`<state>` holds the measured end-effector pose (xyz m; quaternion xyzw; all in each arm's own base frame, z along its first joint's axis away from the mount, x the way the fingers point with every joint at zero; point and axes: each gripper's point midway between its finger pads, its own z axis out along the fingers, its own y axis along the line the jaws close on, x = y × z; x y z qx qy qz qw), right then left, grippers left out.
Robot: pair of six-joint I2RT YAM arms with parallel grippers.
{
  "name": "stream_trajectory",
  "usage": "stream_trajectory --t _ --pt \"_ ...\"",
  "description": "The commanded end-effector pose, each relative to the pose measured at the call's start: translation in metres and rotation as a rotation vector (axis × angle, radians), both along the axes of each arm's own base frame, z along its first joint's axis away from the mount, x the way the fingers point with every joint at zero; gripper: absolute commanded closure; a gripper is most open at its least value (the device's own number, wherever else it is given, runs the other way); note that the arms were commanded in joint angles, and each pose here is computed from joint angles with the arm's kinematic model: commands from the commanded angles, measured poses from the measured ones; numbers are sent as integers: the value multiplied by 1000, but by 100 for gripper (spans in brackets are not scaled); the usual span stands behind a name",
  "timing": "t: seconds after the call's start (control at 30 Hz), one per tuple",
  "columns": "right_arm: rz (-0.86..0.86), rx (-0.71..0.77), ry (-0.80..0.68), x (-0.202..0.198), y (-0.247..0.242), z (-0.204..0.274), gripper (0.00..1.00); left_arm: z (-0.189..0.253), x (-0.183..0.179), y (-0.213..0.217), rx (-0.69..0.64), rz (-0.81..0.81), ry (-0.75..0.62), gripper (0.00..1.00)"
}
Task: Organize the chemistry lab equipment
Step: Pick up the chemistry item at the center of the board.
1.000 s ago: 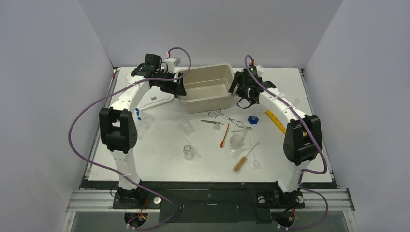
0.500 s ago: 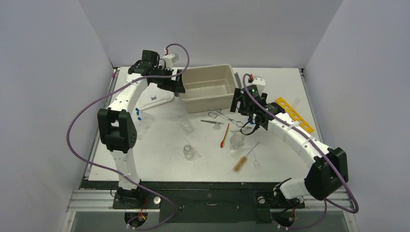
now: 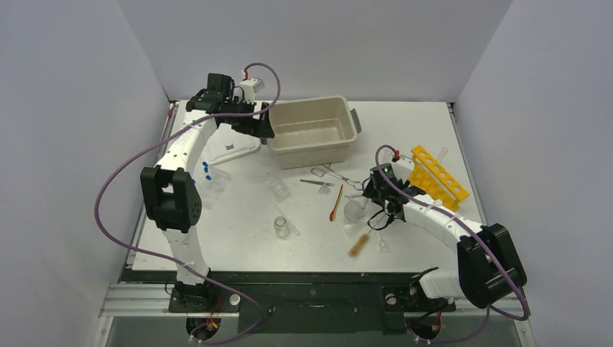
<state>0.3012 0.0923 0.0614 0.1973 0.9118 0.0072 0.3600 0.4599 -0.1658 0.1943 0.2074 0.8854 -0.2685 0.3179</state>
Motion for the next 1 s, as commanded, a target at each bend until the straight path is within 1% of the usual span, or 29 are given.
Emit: stream_trajectory --t 0.0,0.17,0.2,0.37,0.6,0.77,0.97 --pt "-131 148 -200 40 10 20 46 24 -6 7 2 -7 -65 14" --pt "-200 172 -230 49 7 4 52 22 -7 11 13 -4 -65 14" --pt "-219 187 -248 53 7 4 52 22 -7 12 15 -3 -66 14" --pt "-271 197 -247 52 2 -15 54 20 -7 16 17 0 -60 14" --pt "-305 194 -243 53 -3 -29 57 18 -7 20 18 3 -52 14" --pt "-350 233 -300 61 -12 -33 61 17 -8 22 8 4 -43 14" --pt "-372 252 -288 63 -15 -45 63 18 -7 24 8 7 -41 14"
